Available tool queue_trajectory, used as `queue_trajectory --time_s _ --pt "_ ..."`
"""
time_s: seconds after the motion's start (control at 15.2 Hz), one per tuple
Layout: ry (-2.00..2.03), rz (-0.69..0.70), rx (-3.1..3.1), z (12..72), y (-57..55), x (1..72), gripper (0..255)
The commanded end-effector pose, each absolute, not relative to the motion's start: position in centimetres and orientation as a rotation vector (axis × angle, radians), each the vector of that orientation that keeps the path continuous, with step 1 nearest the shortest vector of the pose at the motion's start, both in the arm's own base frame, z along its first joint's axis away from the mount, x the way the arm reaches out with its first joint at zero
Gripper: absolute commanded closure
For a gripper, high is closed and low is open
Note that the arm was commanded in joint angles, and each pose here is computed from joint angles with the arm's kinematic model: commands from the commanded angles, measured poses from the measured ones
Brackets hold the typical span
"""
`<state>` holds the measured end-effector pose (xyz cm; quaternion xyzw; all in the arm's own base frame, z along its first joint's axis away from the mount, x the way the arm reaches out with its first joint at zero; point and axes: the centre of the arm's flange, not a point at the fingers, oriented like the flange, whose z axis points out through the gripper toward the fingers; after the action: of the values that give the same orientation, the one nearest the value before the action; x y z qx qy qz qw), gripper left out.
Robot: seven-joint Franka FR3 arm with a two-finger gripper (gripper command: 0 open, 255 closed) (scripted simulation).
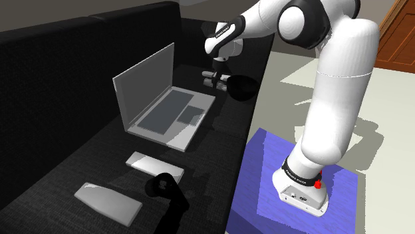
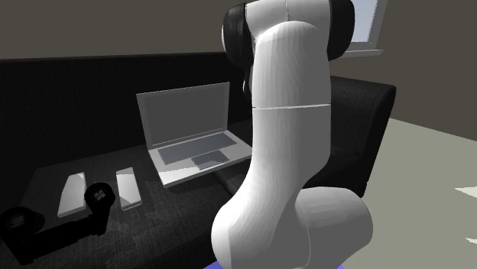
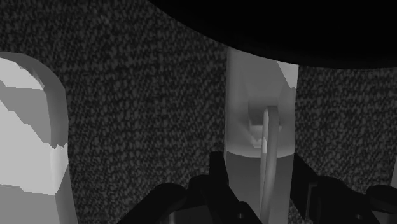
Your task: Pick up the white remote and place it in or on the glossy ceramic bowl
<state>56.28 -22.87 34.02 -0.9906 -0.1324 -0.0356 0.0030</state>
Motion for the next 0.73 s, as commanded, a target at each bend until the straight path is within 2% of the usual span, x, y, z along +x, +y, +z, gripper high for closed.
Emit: queue_trajectory --time_s 0.0,0.66 --pt "-0.415 -0.111 -3.106 35.0 -22.8 56.3 255" --pt "-0.415 -0.111 -3.106 40.3 -22.8 56.3 255"
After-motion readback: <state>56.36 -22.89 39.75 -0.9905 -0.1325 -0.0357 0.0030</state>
